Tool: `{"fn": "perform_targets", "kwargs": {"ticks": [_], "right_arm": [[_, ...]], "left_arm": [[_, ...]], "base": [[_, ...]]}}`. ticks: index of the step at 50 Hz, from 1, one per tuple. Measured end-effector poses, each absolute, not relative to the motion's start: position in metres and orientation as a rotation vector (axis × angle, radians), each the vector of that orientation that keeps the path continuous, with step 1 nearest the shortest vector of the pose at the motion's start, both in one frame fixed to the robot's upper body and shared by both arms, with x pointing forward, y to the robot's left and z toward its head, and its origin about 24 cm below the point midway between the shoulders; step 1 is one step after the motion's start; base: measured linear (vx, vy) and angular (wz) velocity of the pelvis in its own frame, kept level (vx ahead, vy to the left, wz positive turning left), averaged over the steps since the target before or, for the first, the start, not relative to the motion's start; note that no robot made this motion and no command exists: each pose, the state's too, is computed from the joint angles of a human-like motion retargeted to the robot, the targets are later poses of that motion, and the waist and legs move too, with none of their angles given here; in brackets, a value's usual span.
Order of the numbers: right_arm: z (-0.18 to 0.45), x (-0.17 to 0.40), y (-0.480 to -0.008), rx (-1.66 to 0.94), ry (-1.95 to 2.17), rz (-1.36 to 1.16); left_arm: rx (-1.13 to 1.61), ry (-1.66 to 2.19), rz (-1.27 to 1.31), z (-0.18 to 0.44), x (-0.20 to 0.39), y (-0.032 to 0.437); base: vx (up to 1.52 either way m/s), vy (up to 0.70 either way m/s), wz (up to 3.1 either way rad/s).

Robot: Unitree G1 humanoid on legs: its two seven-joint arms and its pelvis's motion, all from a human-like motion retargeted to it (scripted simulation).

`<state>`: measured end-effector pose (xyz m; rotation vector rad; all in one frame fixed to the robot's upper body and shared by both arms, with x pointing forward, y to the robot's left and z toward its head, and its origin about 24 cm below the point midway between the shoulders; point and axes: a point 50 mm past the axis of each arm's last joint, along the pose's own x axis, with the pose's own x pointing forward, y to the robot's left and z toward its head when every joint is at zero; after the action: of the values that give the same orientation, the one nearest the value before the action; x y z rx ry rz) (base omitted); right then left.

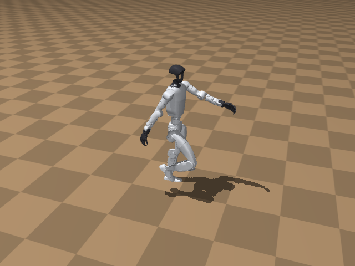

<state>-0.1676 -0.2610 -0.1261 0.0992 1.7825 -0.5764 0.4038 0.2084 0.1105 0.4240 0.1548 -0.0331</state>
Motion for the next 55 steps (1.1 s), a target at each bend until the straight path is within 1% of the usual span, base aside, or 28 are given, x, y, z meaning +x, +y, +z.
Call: {"fn": "perform_targets", "kwargs": {"ticks": [4, 8, 10, 13, 16, 19, 22, 24, 27, 30, 34, 37, 40, 42, 45, 47, 50, 53, 55], "right_arm": [[-0.117, -0.187, -0.257, 0.126, 1.848, -0.528], [-0.127, -0.167, -0.256, 0.144, 1.797, -0.504], [-0.138, -0.142, -0.258, 0.139, 1.723, -0.515], [-0.154, -0.088, -0.258, 0.111, 1.618, -0.516], [-0.166, -0.018, -0.251, 0.069, 1.513, -0.437], [-0.164, 0.072, -0.238, 0.055, 1.309, -0.395], [-0.141, 0.168, -0.220, 0.090, 1.073, -0.344], [-0.111, 0.230, -0.214, 0.127, 0.857, -0.356], [-0.048, 0.307, -0.205, 0.200, 0.542, -0.366], [0.017, 0.359, -0.198, 0.231, 0.297, -0.352], [0.084, 0.393, -0.195, 0.196, 0.094, -0.335], [0.111, 0.403, -0.195, 0.189, 0.015, -0.331], [0.114, 0.404, -0.195, 0.198, 0.004, -0.334], [0.101, 0.399, -0.195, 0.200, 0.031, -0.340], [0.066, 0.382, -0.198, 0.214, 0.077, -0.373], [0.023, 0.357, -0.202, 0.145, 0.203, -0.383], [-0.059, 0.290, -0.211, 0.014, 0.516, -0.350], [-0.132, 0.186, -0.220, -0.044, 0.901, -0.295], [-0.160, 0.110, -0.221, -0.051, 1.167, -0.265]], "left_arm": [[0.439, 0.043, -0.051, 0.151, 0.416, 0.201], [0.370, 0.022, -0.091, 0.148, 0.416, 0.187], [0.297, 0.036, -0.106, 0.131, 0.412, 0.178], [0.172, 0.112, -0.086, 0.089, 0.398, 0.169], [0.153, 0.297, -0.095, 0.023, 0.366, 0.169], [0.181, 0.599, -0.112, -0.062, 0.296, 0.181], [0.127, 1.023, -0.188, -0.137, 0.184, 0.194], [0.039, 1.239, -0.197, -0.164, 0.104, 0.196], [-0.064, 1.465, -0.159, -0.174, 0.001, 0.198], [-0.149, 1.622, -0.141, -0.165, -0.083, 0.196], [-0.225, 1.796, -0.162, -0.140, -0.164, 0.189], [-0.265, 1.887, -0.175, -0.125, -0.194, 0.183], [-0.268, 1.891, -0.160, -0.129, -0.189, 0.182], [-0.214, 1.822, -0.127, -0.141, -0.165, 0.186], [-0.089, 1.615, -0.025, -0.162, -0.104, 0.192], [-0.078, 1.475, 0.051, -0.171, -0.055, 0.193], [-0.044, 1.307, 0.029, -0.175, 0.026, 0.190], [0.071, 1.102, -0.075, -0.159, 0.124, 0.188], [0.150, 0.937, -0.095, -0.131, 0.198, 0.189]], "base": [[0.50, -0.03, 0.27], [0.51, -0.07, 0.26], [0.57, -0.10, 0.44], [0.65, -0.15, 0.39], [0.64, -0.21, -0.81], [0.61, -0.22, -1.86], [0.45, -0.15, -0.77], [0.38, -0.04, 0.37], [0.47, 0.00, -0.34], [0.49, 0.02, -0.77], [0.49, 0.06, -0.57], [0.48, 0.13, -0.13], [0.53, 0.15, -0.04], [0.64, 0.19, -0.62], [0.71, 0.27, -0.79], [0.67, 0.32, 0.12], [0.61, 0.31, 1.07], [0.53, 0.24, 1.53], [0.51, 0.15, 1.45]]}}
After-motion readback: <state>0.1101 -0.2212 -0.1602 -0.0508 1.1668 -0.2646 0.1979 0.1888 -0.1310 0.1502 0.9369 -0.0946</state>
